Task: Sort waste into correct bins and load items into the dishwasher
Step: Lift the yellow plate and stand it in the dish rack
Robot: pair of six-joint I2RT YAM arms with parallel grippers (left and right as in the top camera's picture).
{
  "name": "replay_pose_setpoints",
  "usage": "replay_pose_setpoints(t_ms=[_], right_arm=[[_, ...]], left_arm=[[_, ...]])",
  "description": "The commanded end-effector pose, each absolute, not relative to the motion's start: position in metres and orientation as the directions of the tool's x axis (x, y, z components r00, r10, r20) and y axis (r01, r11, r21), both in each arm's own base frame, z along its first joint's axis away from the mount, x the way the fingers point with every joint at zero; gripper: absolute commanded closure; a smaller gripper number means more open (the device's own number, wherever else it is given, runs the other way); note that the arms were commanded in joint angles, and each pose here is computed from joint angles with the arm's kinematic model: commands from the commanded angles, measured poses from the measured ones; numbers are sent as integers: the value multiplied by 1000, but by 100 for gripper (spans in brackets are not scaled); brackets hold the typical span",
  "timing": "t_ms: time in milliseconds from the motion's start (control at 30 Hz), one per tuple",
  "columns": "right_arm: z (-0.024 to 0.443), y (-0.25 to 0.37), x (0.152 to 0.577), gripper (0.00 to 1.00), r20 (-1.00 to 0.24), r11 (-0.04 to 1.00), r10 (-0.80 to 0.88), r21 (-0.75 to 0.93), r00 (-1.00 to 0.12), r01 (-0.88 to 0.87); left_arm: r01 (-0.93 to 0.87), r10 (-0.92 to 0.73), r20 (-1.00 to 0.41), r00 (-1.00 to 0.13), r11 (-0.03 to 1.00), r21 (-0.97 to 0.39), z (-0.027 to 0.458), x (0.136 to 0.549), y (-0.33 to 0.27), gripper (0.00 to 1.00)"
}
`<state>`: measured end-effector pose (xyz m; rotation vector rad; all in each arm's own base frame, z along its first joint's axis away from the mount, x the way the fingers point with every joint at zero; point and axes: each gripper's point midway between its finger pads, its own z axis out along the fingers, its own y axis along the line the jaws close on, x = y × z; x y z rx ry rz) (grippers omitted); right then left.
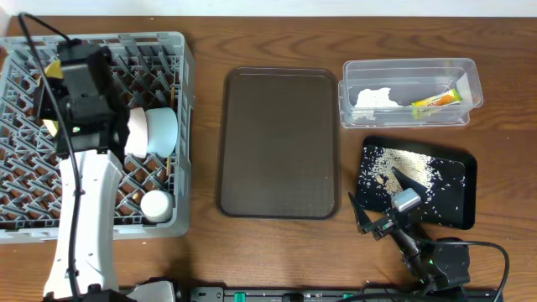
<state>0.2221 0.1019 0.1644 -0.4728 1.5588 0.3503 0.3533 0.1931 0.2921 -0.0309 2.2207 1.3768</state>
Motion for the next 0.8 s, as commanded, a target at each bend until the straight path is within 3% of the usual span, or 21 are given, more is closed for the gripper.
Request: replay_pose_setpoints(t_ms=[0, 267, 767], right_arm=[[164, 101, 222, 1, -996, 863, -89, -77, 0, -499], [164, 101, 222, 1, -996, 863, -89, -77, 0, -499], [164, 101, 222, 1, -996, 863, -89, -77, -1, -499]], left_arm=[[-251, 279, -452, -847, 540, 804, 284, 361, 196, 94], [-234, 256, -453, -854, 590, 773, 264, 364, 217, 94], [-172, 246, -376, -894, 586, 792, 227, 379, 226, 94]])
